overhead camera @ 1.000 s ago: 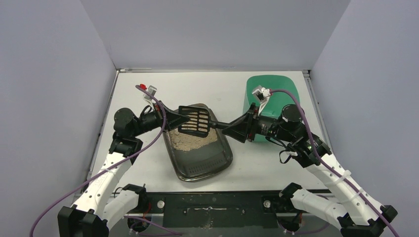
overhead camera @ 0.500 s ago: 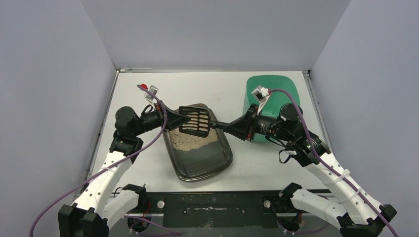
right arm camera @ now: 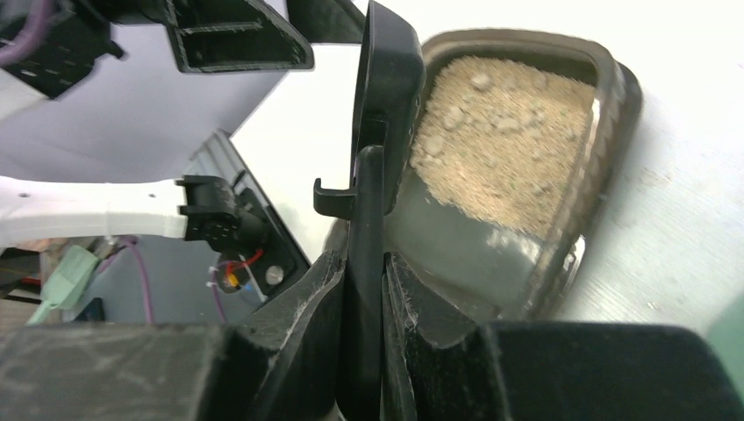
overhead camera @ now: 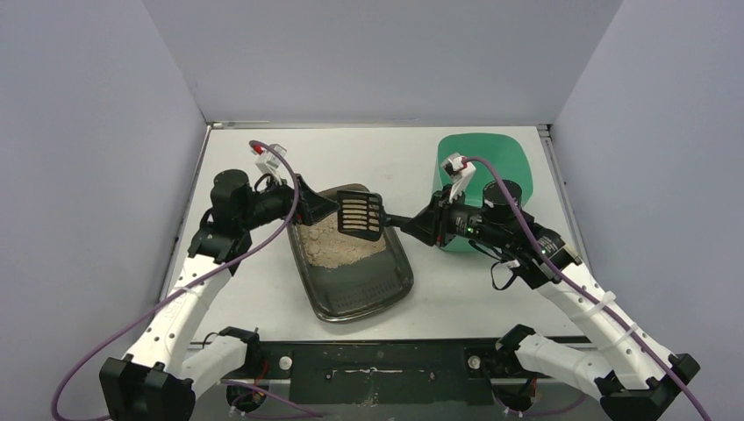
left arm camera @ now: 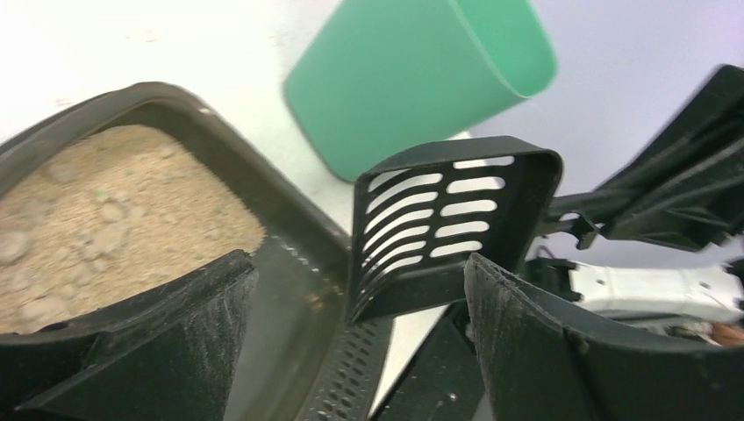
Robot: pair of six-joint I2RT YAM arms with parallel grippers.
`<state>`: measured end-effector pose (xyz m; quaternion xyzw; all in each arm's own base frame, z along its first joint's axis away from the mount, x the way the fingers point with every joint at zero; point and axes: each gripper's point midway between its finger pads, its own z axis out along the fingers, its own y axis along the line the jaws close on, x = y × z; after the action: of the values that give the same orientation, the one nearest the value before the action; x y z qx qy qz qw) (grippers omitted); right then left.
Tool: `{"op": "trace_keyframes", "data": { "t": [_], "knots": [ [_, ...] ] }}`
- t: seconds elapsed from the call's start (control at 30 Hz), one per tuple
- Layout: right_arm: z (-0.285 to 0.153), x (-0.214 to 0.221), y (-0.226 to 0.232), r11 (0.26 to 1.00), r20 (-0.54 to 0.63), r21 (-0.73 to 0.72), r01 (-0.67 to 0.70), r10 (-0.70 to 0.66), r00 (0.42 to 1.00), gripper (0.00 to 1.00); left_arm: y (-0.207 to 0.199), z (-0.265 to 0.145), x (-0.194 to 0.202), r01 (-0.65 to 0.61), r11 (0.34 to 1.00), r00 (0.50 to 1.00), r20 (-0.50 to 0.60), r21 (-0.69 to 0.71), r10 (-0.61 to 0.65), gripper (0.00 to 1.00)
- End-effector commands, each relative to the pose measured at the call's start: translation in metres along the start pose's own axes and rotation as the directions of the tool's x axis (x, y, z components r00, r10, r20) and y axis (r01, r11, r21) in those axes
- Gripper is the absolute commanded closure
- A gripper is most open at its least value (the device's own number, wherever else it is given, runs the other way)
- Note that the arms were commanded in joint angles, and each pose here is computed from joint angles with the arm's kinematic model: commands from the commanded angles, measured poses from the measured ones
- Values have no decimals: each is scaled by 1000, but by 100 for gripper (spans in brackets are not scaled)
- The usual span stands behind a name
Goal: Clean the litter box
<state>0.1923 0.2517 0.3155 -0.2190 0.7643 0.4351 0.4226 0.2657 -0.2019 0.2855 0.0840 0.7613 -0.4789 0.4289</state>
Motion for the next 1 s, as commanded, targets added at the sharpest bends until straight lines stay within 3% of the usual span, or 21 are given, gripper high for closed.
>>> {"op": "trace_keyframes", "data": {
  "t": [0.0,0.2,0.4,0.97],
  "knots": [
    [-6,-11,-18,991,2,122,58,-59,998,100,31,-6,-12,-49,976,999,-1,-214,50,12],
    [-6,5,-35,979,-75,195,64,-50,996,100,79,-18,-24,-66,874,998,-12,-482,68,7],
    [-2,19,-46,974,-124,213,82,-57,991,100,121,-21,-27,-77,752,997,-43,-655,65,6],
    [25,49,-48,992,-187,112,57,-36,982,100,198,12,-12,-303,452,951,-294,-839,90,12]
  ]
}}
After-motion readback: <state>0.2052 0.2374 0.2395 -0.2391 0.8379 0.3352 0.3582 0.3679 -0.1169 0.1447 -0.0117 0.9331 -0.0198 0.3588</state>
